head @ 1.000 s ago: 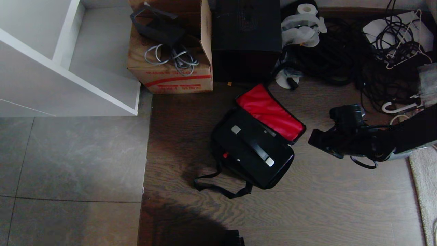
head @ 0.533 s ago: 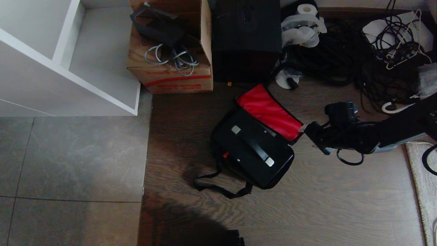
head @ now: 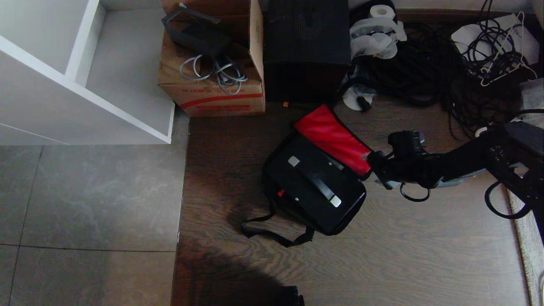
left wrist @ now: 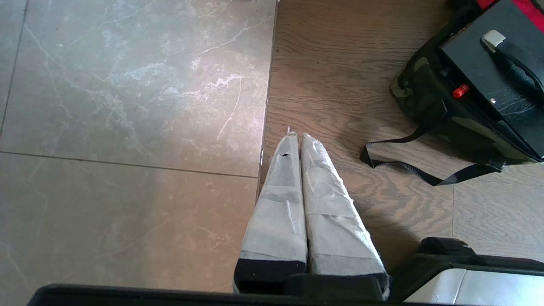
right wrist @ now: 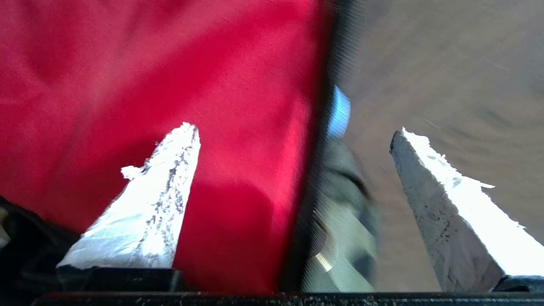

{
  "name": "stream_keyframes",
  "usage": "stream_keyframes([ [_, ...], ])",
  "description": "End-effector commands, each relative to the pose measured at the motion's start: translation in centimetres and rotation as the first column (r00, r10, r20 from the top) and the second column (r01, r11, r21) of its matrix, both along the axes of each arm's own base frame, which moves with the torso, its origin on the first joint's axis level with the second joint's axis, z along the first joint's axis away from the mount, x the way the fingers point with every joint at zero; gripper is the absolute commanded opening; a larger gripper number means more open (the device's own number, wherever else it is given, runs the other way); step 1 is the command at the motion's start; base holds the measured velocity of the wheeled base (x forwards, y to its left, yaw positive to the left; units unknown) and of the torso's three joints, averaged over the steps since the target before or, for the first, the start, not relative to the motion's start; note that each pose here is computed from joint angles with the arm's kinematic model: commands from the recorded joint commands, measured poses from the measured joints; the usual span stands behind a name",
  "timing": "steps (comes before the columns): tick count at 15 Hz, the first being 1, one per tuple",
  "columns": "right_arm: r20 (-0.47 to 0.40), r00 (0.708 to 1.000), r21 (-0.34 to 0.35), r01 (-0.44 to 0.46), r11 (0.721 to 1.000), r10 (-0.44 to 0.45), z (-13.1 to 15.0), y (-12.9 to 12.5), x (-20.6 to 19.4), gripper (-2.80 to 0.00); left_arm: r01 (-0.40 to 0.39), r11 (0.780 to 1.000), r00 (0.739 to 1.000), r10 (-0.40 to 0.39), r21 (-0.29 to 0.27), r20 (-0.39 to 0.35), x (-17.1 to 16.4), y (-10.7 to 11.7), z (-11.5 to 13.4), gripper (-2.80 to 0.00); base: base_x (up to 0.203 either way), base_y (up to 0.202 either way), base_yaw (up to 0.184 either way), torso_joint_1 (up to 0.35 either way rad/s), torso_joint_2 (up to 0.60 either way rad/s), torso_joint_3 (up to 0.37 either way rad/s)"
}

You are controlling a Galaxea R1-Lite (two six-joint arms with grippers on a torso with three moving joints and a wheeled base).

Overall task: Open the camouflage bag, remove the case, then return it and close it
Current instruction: Close the top of the storage box

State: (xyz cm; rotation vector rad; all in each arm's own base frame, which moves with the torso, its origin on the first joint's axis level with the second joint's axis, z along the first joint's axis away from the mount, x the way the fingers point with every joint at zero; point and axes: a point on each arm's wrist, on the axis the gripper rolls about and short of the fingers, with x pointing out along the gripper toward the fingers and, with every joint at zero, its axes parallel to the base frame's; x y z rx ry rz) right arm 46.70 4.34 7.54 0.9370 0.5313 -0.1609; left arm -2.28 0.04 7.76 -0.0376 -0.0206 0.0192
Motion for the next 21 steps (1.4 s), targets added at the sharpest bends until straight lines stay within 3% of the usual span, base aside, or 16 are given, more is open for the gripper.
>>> stream_keyframes([
  [1, 0.011, 1.0, 0.007, -0.001, 1.0, 0.001, -1.8, 0.4, 2.0, 0.0, 0.0, 1.0, 1.0, 0.0, 0.001, -0.008, 0.1, 0.0, -0.3, -2.8, 0.0, 0.0, 0.0, 0.0, 0.0, 0.0],
  [7, 0.058, 0.998, 0.017, 0.012, 1.0, -0.013, -1.5, 0.3, 3.4, 0.0, 0.0, 1.0, 1.0, 0.0, 0.001, -0.006, 0.1, 0.0, -0.3, -2.8, 0.0, 0.0, 0.0, 0.0, 0.0, 0.0],
  [8, 0.068, 0.998, 0.017, 0.014, 1.0, -0.015, -1.4, 0.3, 3.5, -1.58, 0.0, 1.0, 1.0, 0.0, -0.001, -0.006, 0.1, 0.0, -0.3, -2.8, 0.0, 0.0, 0.0, 0.0, 0.0, 0.0],
  [9, 0.069, 0.998, 0.017, 0.014, 1.0, -0.016, -1.2, 0.3, 3.5, -2.8, 0.0, 1.0, 1.0, 0.0, -0.001, -0.006, 0.1, 0.0, -0.3, -2.8, 0.0, 0.0, 0.0, 0.0, 0.0, 0.0],
  [17, 0.102, 0.995, -0.014, 0.02, 1.0, -0.019, 0.9, -0.5, 2.8, -2.8, 0.0, 1.0, 1.0, 0.0, 0.001, -0.008, 0.1, 0.0, -0.3, -2.8, 0.0, 0.0, 0.0, 0.0, 0.0, 0.0],
  [19, 0.122, 0.992, -0.091, 0.035, 0.995, -0.023, 2.5, -0.8, 1.9, -2.8, 0.0, 1.0, 1.0, 0.0, -0.001, -0.008, 0.1, 0.0, -0.3, -2.8, 0.0, 0.0, 0.0, 0.0, 0.0, 0.0],
  [21, 0.09, 0.996, -0.182, -0.001, 0.983, 0.018, 2.8, -1.0, 0.0, -2.8, 0.0, 1.0, 1.0, 0.0, -0.001, -0.008, 0.1, 0.0, -0.3, -2.8, 0.0, 0.0, 0.0, 0.0, 0.0, 0.0],
])
